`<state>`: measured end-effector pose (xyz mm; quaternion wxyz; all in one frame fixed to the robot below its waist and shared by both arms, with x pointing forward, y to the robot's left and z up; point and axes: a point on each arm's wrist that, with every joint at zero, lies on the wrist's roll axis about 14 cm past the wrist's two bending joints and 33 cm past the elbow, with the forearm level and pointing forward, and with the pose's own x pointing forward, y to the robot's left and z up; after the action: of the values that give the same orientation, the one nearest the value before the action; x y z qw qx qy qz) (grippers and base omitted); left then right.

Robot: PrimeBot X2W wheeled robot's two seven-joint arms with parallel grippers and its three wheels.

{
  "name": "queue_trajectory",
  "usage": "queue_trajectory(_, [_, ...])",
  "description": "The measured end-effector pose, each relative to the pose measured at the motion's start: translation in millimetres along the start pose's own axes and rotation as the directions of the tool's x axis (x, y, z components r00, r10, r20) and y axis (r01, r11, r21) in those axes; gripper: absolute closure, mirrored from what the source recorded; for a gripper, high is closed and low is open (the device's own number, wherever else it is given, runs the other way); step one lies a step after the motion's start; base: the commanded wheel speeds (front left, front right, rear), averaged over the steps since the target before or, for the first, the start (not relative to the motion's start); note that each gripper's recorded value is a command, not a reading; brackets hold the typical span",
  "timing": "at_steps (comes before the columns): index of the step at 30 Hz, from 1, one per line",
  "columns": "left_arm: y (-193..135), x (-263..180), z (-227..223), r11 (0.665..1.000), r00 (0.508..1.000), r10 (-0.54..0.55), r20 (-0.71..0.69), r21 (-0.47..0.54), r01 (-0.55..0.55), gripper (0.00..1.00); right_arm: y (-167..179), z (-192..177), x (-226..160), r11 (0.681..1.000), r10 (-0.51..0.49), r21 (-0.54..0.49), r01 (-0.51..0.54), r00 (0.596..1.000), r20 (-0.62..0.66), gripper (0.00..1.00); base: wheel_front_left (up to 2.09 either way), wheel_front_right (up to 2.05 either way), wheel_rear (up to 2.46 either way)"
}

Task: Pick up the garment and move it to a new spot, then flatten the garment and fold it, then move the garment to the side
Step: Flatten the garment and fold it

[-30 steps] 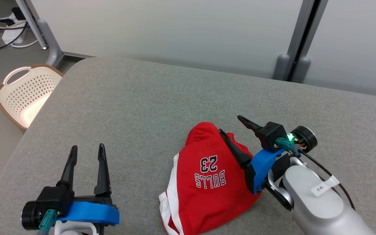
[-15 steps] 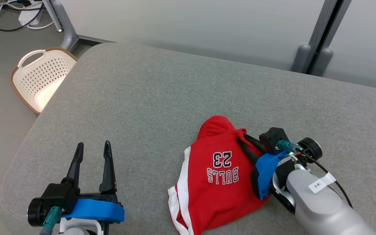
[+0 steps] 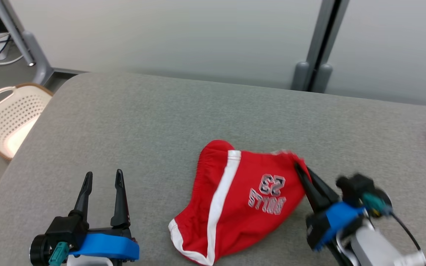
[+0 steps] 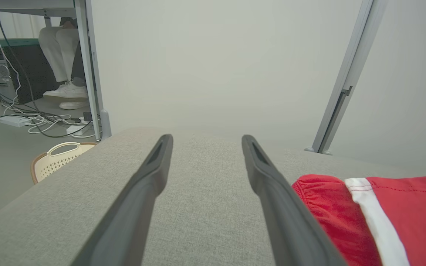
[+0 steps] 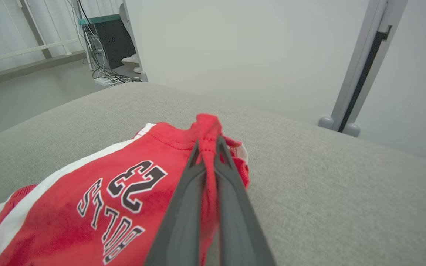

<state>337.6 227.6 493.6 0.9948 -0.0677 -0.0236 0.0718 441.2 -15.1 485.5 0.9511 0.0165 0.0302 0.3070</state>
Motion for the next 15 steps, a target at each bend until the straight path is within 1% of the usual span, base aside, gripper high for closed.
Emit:
queue_trajectory(4, [-13.8,3.6,-1.9,0.999,0.999,-0.042,-0.003,-0.007,0.042,0.00,-16.9,-27.1,-53.1,0.991,-0.115,0.067,0.117,0.993,-0.033,1.00,0.00,0.00,0.00])
queue_trajectory(8, [-24.2,7.7,-4.1,0.997,0.997,-0.072,-0.008,-0.010,0.072,0.00,-28.5,-53.4,-97.1,0.966,-0.221,0.115,0.231,0.971,-0.090,1.00,0.00,0.00,0.00])
queue_trajectory(11, [-31.0,10.1,-6.5,0.996,0.996,-0.093,-0.015,-0.012,0.092,0.00,-33.3,-65.3,-119.1,0.939,-0.291,0.157,0.307,0.950,-0.116,1.00,0.00,0.00,0.00])
queue_trajectory(12, [-31.8,10.8,-6.8,0.995,0.995,-0.096,-0.015,-0.013,0.096,0.00,-34.5,-65.8,-123.4,0.930,-0.311,0.169,0.327,0.944,-0.115,0.20,0.00,0.00,0.00])
queue_trajectory(13, [-33.0,11.5,-7.1,0.995,0.995,-0.100,-0.016,-0.013,0.100,0.00,-35.7,-65.7,-127.5,0.922,-0.329,0.175,0.345,0.938,-0.112,0.00,0.00,0.00,0.00])
queue_trajectory(15, [-36.3,12.5,-8.4,0.994,0.994,-0.110,-0.020,-0.012,0.110,0.00,-37.7,-65.1,-134.0,0.908,-0.359,0.190,0.373,0.927,-0.107,0.00,0.00,0.00,0.00])
